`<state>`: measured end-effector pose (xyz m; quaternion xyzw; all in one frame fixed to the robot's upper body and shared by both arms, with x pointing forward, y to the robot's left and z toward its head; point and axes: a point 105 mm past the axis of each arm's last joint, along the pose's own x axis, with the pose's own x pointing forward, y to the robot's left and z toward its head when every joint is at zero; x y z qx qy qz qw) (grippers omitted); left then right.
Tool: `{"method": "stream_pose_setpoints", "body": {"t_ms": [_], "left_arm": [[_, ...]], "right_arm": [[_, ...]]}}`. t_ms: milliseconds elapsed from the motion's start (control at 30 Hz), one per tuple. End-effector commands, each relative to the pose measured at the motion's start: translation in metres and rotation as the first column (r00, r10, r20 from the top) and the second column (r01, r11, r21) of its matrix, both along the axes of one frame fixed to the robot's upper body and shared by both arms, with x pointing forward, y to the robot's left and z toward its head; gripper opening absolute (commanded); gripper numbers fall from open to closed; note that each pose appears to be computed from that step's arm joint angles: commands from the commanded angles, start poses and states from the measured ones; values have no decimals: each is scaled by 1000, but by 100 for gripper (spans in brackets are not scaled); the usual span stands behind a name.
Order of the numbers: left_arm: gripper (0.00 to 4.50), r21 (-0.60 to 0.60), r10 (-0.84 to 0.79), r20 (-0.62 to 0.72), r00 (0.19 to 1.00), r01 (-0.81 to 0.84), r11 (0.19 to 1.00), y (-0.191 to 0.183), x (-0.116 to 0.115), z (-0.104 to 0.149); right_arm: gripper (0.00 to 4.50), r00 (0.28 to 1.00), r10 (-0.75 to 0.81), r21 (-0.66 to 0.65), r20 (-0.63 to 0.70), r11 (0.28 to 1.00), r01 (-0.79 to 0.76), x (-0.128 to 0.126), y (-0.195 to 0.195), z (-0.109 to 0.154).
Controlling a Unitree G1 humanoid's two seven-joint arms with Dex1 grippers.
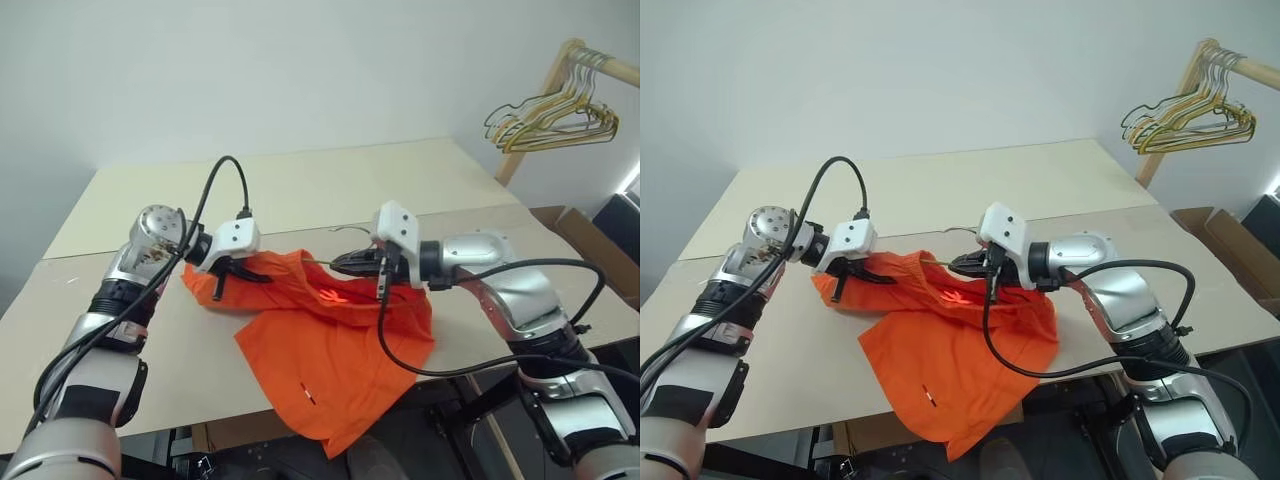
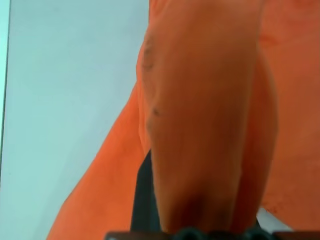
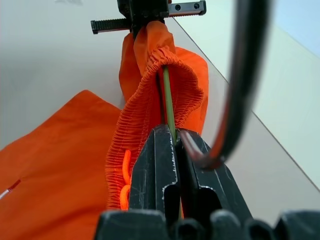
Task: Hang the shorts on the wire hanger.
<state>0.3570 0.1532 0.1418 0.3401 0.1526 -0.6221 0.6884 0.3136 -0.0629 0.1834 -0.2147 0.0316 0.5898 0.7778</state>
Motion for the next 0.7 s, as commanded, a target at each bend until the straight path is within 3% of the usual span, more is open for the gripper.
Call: {"method": "stream_pose_setpoints", "body": {"t_ms": [33,167,367,500,600,700], "left_arm": [[110,-96,-11,61,998,17,995,-2,1,31],[235,-133,3,45,999,4,991,6,-1,40],[441,-29,22,80,997,-19,999,24,-3,26],[446,43,46,99,994,-51,998,32,1,8],[382,57,53,103,993,-59,997,33,3,5],[290,48,52,104,993,-57,997,33,5,6]], "right_arm": [[0,996,26,-9,88,1000,-25,1,-6,12],[0,989,66,-59,133,997,-58,2,-13,10],[0,986,76,-74,146,995,-66,5,-20,12],[0,986,78,-75,148,995,-68,4,-24,17],[0,986,78,-80,146,995,-67,3,-26,18],[0,987,70,-83,143,995,-58,4,-28,19]]}}
